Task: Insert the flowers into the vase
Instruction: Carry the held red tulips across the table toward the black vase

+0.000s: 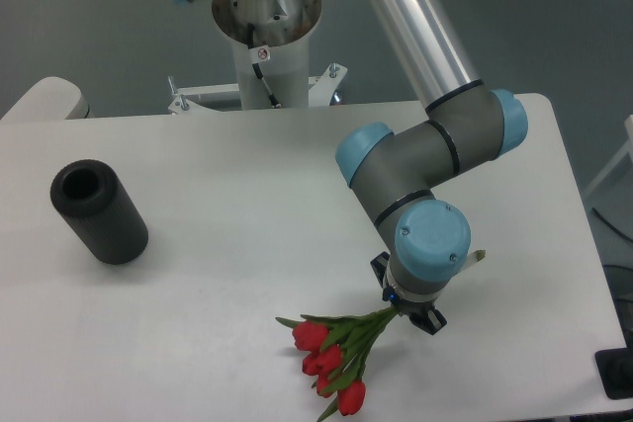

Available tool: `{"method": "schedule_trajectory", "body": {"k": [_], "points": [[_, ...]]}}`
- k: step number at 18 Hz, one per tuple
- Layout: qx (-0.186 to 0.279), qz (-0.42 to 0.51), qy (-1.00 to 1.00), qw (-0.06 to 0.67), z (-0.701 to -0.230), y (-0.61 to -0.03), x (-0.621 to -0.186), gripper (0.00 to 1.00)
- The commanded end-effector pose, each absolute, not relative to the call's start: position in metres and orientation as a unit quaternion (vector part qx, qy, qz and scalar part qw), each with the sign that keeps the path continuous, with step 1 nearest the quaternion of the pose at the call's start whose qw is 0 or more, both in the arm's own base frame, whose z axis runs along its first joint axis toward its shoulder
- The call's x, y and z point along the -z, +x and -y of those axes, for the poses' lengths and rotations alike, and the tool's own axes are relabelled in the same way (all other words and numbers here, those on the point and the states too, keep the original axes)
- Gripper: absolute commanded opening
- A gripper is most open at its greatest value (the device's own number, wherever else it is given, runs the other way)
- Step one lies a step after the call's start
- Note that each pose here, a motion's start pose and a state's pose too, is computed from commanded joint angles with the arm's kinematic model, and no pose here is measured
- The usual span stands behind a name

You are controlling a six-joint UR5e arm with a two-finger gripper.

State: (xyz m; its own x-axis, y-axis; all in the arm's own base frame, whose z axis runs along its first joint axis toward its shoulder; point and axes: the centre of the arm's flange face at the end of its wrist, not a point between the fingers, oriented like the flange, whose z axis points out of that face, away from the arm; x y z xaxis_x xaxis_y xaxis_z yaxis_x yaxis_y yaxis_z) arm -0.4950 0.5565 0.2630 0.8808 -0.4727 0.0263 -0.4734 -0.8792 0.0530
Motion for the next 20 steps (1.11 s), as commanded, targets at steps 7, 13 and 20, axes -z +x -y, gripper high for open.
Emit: {"method": "schedule_trajectory", "body": {"k": [7,13,20], "points": [[-0.008,0.251,0.968,0.027,-0.567,-0.477,-0.264,0.04],[-0.009,0.24,0.97,0.028,-0.591,-0.441,-0.267,0.06],[-0.034,0.185,0.982,-0.017,-0.612,-0.388,-0.274,0.05]]}}
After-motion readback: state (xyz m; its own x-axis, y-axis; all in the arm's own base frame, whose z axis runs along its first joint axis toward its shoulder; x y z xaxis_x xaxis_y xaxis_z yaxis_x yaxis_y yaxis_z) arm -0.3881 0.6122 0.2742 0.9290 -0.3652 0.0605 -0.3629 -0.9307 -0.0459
